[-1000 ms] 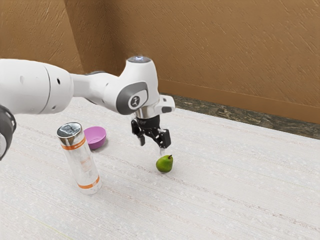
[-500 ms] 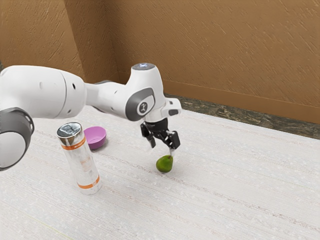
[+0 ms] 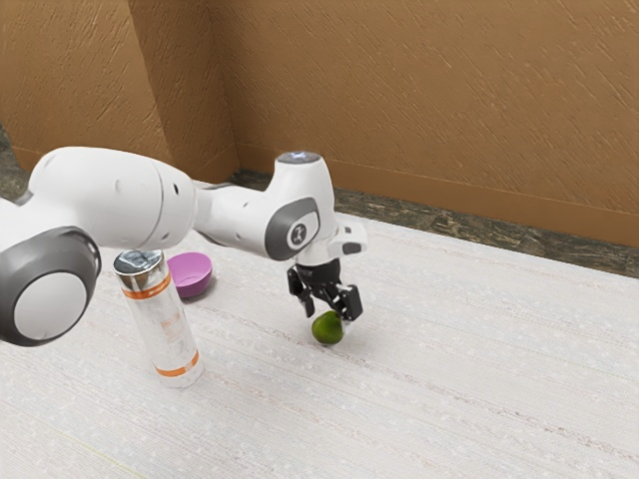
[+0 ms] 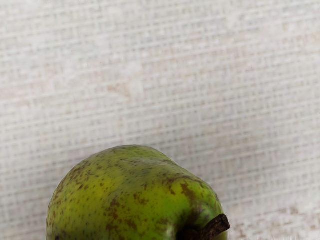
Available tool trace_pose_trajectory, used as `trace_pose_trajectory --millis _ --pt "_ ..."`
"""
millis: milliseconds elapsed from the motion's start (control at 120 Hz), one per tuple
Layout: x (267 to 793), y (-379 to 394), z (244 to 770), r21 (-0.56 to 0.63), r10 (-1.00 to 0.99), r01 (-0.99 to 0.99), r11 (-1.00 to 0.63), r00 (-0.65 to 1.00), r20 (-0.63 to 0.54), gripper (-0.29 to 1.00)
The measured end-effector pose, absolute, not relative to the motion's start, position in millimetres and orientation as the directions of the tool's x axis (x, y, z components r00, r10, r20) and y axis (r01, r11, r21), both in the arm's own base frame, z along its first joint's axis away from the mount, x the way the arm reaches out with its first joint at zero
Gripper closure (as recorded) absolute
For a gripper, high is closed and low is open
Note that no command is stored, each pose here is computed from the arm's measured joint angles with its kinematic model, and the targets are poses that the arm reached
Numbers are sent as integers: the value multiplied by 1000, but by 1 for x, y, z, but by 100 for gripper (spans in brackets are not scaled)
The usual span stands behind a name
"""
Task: Place the pear in the bowl.
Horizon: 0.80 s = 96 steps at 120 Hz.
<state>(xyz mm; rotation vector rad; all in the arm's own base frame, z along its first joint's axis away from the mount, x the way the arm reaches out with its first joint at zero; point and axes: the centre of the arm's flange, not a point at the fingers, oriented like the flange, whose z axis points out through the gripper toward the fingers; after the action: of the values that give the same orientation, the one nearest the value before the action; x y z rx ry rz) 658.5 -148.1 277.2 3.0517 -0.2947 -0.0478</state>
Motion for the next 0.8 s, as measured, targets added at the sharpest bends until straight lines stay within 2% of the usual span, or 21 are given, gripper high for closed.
trace_pose_trajectory --millis 717,800 --pt "663 -145 248 76 -340 -336 -939 940 -42 2" --pt "663 -145 247 77 -347 -343 -936 937 -41 5"
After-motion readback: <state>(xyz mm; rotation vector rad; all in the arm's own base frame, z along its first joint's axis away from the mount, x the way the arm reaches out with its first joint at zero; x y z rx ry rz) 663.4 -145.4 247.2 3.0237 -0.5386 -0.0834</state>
